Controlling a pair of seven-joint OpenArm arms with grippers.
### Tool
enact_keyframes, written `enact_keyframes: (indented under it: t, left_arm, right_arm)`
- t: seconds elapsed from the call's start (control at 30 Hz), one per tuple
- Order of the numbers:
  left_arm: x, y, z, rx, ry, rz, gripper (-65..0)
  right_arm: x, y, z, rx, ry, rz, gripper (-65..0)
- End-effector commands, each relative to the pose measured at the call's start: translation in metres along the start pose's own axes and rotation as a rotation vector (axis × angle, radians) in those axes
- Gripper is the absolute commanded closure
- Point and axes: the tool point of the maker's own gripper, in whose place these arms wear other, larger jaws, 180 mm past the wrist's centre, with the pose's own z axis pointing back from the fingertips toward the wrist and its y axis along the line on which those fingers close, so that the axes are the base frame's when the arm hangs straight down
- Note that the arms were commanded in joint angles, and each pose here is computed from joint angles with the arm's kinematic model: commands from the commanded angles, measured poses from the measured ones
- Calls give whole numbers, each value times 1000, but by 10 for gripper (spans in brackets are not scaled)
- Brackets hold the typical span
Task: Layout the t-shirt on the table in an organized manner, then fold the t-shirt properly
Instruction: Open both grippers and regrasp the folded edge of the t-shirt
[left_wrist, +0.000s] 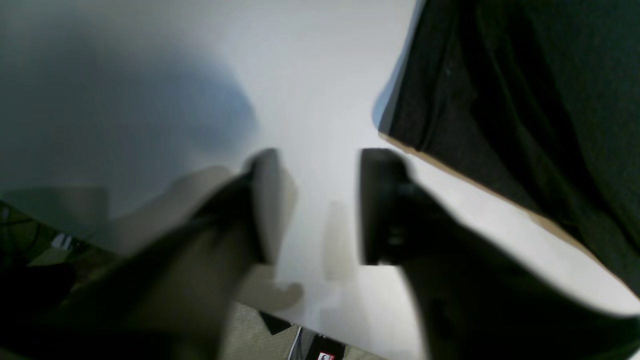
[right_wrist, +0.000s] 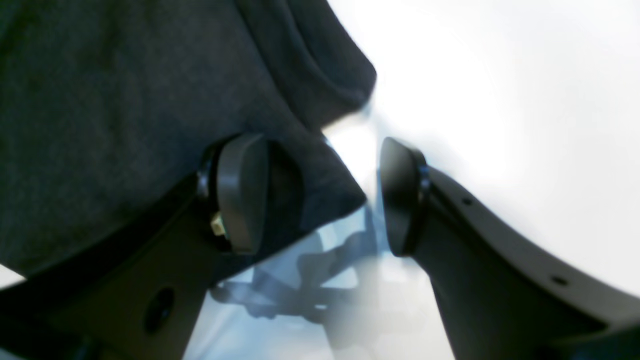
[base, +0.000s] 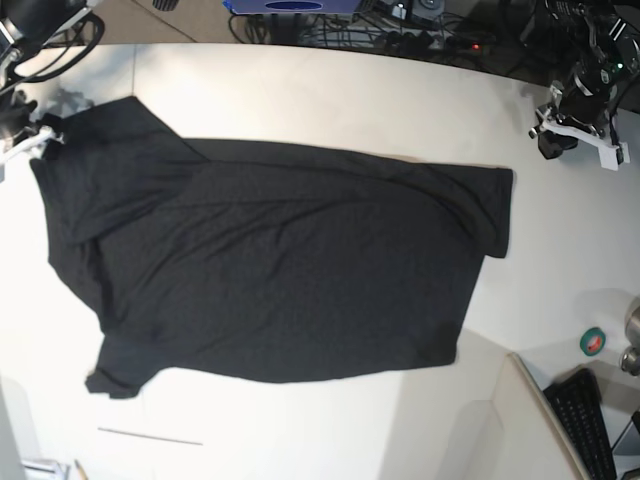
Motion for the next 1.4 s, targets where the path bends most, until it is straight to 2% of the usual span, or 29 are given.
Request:
enact_keyframes:
  t: [0.0,0.07,0.1,0.23,0.37,0.4,0.5,0.53,0.73,0.87,1.0,1.17,1.37]
  left_arm:
    - [14,0,3,-6,-42,-16,-120]
    - [13,-2,2,-11,-39,-19,-15]
    - [13,-2,2,-11,-39,-19,0]
    - [13,-2,2,-12,-38,-19,0]
    - [13,-1,3,-6,-39,-17,0]
    - [13,-1,3,-6,-37,-17,0]
    - [12,0,3,-5,-37,-16,0]
    - [11,1,3,0,-32,-22,0]
    - [0,12,3,80,31,-128,0]
    - [-2,9,0,76,33,-117,0]
    - [-1,8,0,76,30,-119,0]
    - [-1,8,0,75,30,-118,0]
    - [-4,-4,-5,44,45,-148,0]
  right_arm:
    - [9,-8,5,-17,-29,12,-341]
    - [5,-8,4,-14,-20,8,-341]
    - [3,-8,3,-11,-14,4,-341]
    - [-2,-4,2,-4,-3,7,-338]
    - [-15,16,-7,47,50,72,-317]
    - [-15,17,-7,48,53,75,-275]
    - [-12,23,-5,50,34,74,-36]
    - [-7,26,-2,47,19,81,0]
    - [22,27,27,-32,58,180,0]
    - [50,31,32,-49,58,193,0]
    - [52,33,32,-51,90,192,0]
    - [81,45,30,-34,53,187,0]
    - [142,71,18,39,-38,160,0]
